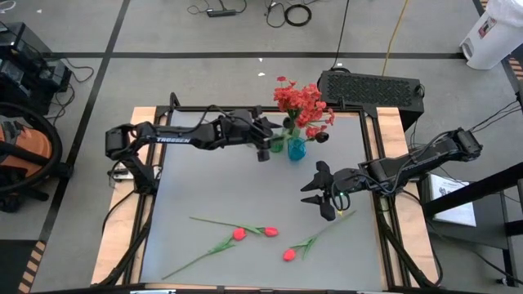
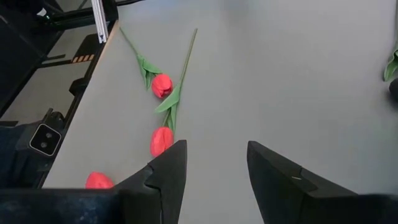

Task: Sort flowers into vase by color
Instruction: Put the right black flower into the blue vase, then put the black flower into the blue vase

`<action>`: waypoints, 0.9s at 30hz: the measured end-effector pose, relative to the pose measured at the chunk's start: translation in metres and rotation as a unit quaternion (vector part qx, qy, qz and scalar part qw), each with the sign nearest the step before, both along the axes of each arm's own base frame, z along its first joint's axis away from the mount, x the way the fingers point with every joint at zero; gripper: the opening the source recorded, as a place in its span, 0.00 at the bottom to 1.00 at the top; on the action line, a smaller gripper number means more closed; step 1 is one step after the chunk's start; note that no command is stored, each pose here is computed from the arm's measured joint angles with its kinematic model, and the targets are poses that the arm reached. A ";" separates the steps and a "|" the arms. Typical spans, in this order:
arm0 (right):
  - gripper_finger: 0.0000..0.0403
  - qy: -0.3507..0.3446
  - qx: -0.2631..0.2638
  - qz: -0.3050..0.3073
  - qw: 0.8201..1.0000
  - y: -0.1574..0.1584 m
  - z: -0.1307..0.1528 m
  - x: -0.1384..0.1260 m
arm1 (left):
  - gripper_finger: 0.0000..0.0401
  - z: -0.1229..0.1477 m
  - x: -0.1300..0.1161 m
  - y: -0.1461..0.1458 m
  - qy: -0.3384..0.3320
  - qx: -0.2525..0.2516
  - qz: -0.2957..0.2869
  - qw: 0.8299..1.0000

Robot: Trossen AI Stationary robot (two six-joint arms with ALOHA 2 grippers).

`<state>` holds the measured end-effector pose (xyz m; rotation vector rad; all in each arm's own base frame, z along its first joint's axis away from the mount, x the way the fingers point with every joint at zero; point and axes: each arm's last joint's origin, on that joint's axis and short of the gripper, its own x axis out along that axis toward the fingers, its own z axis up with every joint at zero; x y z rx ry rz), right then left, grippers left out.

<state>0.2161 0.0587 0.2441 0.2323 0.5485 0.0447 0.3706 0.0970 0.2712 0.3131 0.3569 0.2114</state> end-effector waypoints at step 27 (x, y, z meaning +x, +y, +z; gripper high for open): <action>0.40 0.001 -0.002 0.001 1.000 0.000 0.000 0.000 | 0.45 0.006 -0.079 -0.012 0.321 0.048 0.048 0.945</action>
